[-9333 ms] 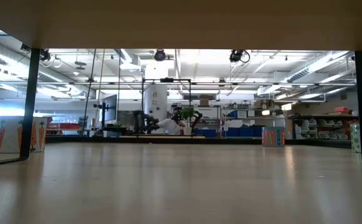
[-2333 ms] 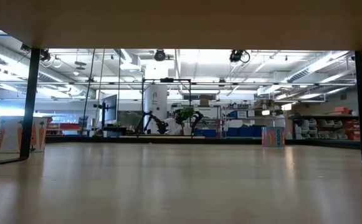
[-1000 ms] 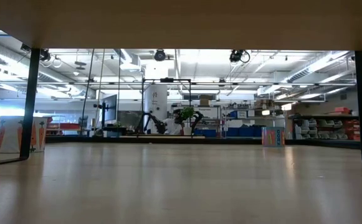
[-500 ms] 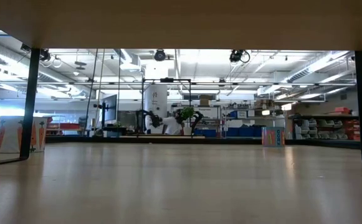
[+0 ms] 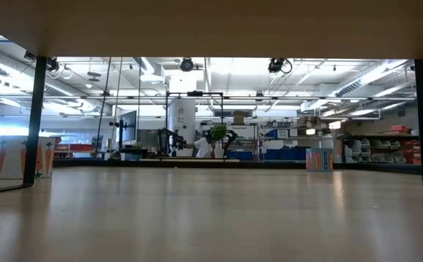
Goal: Pick and place cans onto a shelf
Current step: Adjust the cans on the shelf
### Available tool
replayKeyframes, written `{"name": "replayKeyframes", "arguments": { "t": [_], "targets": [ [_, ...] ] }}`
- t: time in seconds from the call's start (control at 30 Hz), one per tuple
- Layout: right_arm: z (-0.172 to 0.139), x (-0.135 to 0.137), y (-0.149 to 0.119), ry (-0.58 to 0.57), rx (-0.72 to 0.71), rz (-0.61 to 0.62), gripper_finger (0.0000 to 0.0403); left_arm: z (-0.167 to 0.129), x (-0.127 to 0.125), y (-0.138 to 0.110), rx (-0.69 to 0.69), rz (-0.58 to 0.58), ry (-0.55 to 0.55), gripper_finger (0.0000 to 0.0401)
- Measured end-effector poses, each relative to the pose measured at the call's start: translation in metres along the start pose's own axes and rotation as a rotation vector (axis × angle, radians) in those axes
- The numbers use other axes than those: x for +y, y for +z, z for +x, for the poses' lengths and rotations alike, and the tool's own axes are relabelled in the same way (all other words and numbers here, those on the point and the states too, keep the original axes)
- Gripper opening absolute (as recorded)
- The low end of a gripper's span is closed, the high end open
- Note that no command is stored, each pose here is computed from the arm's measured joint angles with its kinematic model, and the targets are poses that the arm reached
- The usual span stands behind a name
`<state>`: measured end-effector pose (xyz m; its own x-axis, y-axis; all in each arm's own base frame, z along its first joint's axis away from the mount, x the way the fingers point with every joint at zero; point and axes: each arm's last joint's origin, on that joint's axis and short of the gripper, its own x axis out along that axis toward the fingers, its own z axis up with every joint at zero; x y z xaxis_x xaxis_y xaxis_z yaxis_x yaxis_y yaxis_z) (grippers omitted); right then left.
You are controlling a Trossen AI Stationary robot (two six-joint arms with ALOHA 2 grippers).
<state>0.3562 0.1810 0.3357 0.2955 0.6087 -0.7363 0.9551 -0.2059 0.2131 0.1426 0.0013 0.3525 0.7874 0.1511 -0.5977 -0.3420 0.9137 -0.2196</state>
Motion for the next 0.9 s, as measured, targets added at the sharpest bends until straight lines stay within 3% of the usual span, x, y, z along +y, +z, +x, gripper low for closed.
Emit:
{"name": "replayKeyframes", "arguments": {
  "t": [0.13,0.2,0.3,0.5,0.7,0.9],
  "targets": [
    [-0.028,-0.014,0.0,0.038,-0.135,-0.066,0.0358,0.0,0.0,0.0,0.0,0.0,0.0,0.0009],
    [-0.041,-0.02,0.003,0.058,-0.234,-0.17,0.0351,0.0,0.0,0.0,0.0,0.0,0.0,0.0009],
    [-0.052,-0.021,0.006,0.078,-0.346,-0.43,0.0332,0.0,0.0,0.0,0.0,0.0,0.0,0.0009],
    [-0.036,-0.015,0.007,-0.028,-0.395,-1.052,0.025,0.0,0.0,0.0,0.0,0.0,0.0,0.0009],
    [-0.024,-0.015,0.007,-0.13,-0.472,-1.409,0.0179,0.0,0.0,0.0,0.0,0.0,0.0,0.0009],
    [-0.022,-0.024,-0.014,-0.116,-0.68,-1.67,0.0195,0.0,0.0,0.001,-0.006,-0.001,-0.002,0.0009]
  ]
}}
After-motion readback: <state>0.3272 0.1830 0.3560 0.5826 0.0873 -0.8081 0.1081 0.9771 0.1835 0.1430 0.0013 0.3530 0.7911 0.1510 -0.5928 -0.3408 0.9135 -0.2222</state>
